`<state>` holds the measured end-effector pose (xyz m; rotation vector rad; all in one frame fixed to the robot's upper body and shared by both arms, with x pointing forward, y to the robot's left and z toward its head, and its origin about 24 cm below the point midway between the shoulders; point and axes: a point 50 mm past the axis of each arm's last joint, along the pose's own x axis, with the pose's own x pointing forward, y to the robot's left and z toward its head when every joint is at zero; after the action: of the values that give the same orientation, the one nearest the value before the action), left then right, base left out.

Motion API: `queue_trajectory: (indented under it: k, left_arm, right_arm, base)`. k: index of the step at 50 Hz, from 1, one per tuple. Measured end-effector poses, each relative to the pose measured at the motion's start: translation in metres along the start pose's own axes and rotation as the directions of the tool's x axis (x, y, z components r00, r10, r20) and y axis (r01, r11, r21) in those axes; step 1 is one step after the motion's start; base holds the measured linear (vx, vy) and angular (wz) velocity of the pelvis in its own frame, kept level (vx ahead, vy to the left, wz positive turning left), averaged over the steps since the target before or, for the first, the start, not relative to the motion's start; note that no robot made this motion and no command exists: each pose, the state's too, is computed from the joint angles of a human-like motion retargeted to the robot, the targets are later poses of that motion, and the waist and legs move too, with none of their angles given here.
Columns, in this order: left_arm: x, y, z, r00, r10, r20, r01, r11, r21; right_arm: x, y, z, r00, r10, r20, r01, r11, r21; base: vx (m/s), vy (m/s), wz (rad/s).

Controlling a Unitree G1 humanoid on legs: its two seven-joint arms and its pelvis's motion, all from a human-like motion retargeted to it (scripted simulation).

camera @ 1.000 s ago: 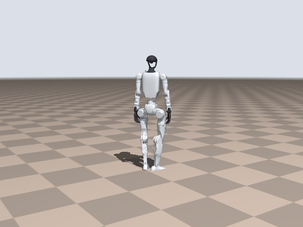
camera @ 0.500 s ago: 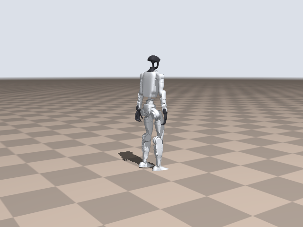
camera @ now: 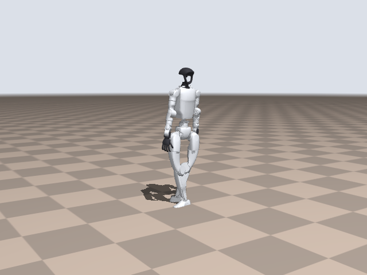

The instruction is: Upper body actions

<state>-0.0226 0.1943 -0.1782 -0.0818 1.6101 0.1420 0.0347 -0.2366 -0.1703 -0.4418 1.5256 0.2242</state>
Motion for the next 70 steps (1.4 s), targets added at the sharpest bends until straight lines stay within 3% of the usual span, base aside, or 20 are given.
queue_trajectory:
  k: [13, 18, 25, 28, 34, 40, 50, 57, 70]
  left_arm:
    - [-0.001, -0.032, 0.053, 0.977, -0.121, 0.174, 0.092, 0.981, 0.168]
    - [-0.003, -0.033, 0.069, 0.96, -0.113, 0.254, 0.083, 0.988, 0.128]
    - [0.0, -0.03, 0.043, 0.982, -0.108, 0.154, 0.094, 0.991, 0.095]
    - [0.001, -0.029, 0.033, 0.989, -0.094, 0.113, 0.082, 0.991, 0.101]
    - [0.002, -0.034, 0.025, 0.992, -0.099, 0.075, 0.09, 0.989, 0.121]
    - [0.002, -0.043, 0.01, 0.989, -0.14, 0.045, 0.135, 0.985, 0.103]
    - [0.001, -0.031, 0.032, 0.99, -0.096, 0.105, 0.074, 0.978, 0.196]
    - [0.0, -0.031, 0.046, 0.982, -0.102, 0.156, 0.07, 0.978, 0.197]
    - [0.001, -0.029, 0.041, 0.988, -0.095, 0.122, 0.061, 0.964, 0.258]
  right_arm:
    - [-0.006, 0.032, -0.062, 0.97, 0.086, -0.228, -0.016, 0.956, 0.293]
    - [-0.002, 0.028, -0.032, 0.982, 0.091, -0.164, -0.058, 0.979, 0.194]
    - [0.0, 0.01, 0.039, 0.992, 0.059, 0.11, -0.048, 0.994, -0.102]
    - [-0.001, 0.012, 0.058, 0.982, 0.056, 0.179, -0.029, 0.988, -0.149]
    - [0.0, 0.022, 0.053, 0.982, 0.096, 0.164, -0.08, 0.992, -0.1]
    - [0.002, 0.027, 0.007, 0.996, 0.076, -0.041, -0.079, 0.992, -0.098]
    - [-0.006, 0.042, -0.061, 0.964, 0.092, -0.249, -0.051, 0.985, 0.164]
    - [-0.007, 0.047, -0.065, 0.962, 0.103, -0.253, -0.058, 0.982, 0.182]
    - [0.002, 0.034, -0.011, 0.997, 0.076, -0.022, -0.074, 0.993, 0.091]
  base:
    - [0.06, -0.19, -1.33]
    - [0.02, -0.19, -2.51]
    - [0.04, -0.01, -1.9]
    - [0.09, -0.02, -2.07]
    - [0.18, 0.04, -1.91]
    - [0.32, 0.15, -0.77]
    - [0.22, 0.05, -0.39]
    - [0.1, 0.0, 0.29]
    - [-0.03, -0.1, 1.73]
